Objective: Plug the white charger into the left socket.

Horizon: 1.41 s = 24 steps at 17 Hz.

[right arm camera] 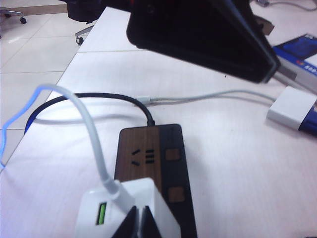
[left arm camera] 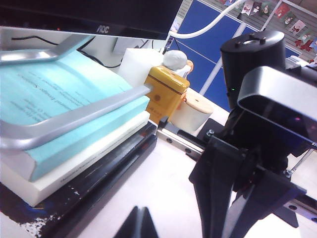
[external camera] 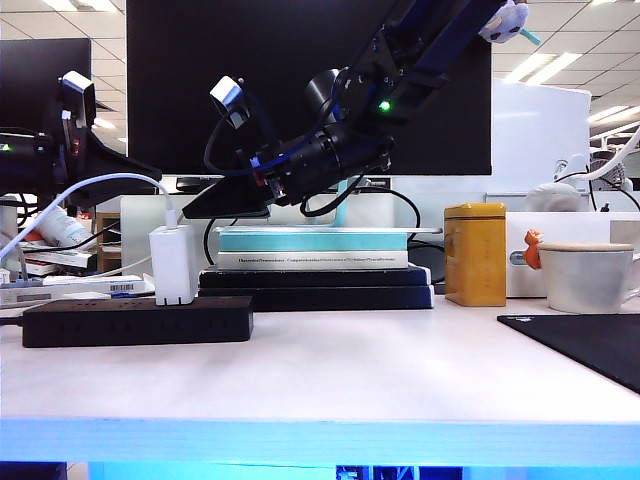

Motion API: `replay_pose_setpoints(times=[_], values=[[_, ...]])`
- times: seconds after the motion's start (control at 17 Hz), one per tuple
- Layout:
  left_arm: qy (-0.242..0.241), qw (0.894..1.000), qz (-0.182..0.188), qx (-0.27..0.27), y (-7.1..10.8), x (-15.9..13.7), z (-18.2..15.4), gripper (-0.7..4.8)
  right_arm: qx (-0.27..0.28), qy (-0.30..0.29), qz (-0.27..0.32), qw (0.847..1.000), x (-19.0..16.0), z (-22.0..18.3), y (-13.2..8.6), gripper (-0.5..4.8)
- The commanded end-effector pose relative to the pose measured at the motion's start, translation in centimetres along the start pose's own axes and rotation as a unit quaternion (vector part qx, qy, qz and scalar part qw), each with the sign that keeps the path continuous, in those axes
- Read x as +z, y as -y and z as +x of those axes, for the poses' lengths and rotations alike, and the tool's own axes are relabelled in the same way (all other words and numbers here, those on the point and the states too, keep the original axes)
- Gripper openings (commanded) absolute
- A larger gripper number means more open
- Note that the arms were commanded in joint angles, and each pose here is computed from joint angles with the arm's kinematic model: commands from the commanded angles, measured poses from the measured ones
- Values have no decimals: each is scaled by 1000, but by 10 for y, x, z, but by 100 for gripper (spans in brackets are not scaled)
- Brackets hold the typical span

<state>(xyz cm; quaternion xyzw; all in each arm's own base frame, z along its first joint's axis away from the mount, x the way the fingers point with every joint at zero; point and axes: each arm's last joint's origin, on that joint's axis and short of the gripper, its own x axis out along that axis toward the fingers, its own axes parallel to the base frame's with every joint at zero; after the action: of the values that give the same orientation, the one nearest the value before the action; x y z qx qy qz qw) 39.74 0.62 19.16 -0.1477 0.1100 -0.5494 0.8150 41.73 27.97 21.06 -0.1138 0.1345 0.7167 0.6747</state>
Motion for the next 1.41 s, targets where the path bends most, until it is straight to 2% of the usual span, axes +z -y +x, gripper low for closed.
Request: replay_pose_setpoints(times=[0.06, 0.29, 0.53, 0.65, 0.88, 1.41], values=[[0, 1000, 2, -8, 2, 4, 0, -5, 9, -4, 2, 1000, 3, -2, -3, 22], [-3, 1000, -3, -17, 3, 4, 0, -5, 13, -13, 10, 1000, 0, -1, -5, 22], [-20, 998, -8, -67, 6, 4, 0, -5, 3, -26, 8, 1000, -2, 5, -6, 22], [-23, 997, -8, -74, 7, 3, 0, -5, -11, -36, 5, 999, -2, 6, -6, 22], [-28, 996, -21, -79, 6, 1, 0, -5, -32, -57, 1, 998, -7, 11, -5, 22], [-32, 996, -37, -79, 6, -1, 0, -5, -13, -81, 28, 996, -22, 19, -8, 22]])
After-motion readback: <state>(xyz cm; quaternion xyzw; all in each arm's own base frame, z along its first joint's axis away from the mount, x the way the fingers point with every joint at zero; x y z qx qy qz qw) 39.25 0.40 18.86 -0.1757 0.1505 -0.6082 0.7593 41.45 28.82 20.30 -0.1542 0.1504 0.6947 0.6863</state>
